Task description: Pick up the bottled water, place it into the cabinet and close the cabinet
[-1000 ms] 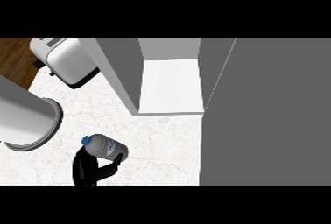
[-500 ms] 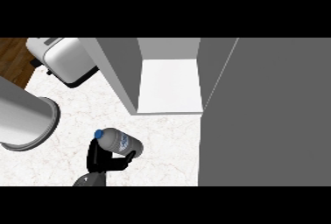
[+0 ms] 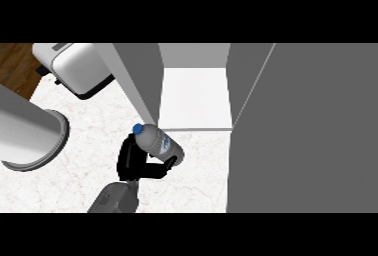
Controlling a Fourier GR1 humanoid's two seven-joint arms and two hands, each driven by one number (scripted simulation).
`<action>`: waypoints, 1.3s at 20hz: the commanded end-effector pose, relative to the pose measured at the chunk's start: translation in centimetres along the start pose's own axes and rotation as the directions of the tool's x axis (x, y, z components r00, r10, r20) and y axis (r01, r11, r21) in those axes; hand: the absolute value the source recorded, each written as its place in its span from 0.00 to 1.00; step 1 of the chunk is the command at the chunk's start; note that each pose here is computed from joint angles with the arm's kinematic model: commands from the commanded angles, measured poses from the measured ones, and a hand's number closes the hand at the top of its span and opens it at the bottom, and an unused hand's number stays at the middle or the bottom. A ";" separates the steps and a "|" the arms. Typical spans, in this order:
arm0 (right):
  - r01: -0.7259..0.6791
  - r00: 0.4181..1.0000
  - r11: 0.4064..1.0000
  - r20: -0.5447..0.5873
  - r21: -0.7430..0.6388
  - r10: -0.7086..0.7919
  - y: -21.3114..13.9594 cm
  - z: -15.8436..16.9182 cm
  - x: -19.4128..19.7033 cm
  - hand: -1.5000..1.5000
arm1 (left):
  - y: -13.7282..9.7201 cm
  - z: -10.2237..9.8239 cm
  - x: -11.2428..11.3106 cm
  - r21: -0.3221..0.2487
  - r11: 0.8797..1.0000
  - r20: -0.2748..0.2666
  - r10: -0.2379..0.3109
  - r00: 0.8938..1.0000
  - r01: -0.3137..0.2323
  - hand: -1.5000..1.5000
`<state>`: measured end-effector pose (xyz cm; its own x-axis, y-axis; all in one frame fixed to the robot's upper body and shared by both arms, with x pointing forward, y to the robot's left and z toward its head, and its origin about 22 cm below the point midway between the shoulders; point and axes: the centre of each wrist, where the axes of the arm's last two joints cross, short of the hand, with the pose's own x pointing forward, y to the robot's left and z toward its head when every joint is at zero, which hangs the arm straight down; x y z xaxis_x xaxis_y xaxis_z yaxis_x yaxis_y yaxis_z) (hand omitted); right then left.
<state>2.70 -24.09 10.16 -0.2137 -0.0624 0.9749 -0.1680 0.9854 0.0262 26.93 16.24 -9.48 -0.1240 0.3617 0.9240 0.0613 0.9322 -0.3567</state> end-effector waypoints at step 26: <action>0.008 0.997 1.000 0.077 0.001 -0.008 -1.6 -1.8 0.4 0.00 | -12.0 -14.6 6.4 0.075 0.921 -0.020 -0.383 0.924 0.383 1.00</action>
<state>4.03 -25.45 10.19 -0.2554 -0.0255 0.9665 -0.1578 0.9874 -0.0156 38.41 6.86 2.72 -0.1260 0.0220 0.9918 -0.0437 0.9987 -0.0277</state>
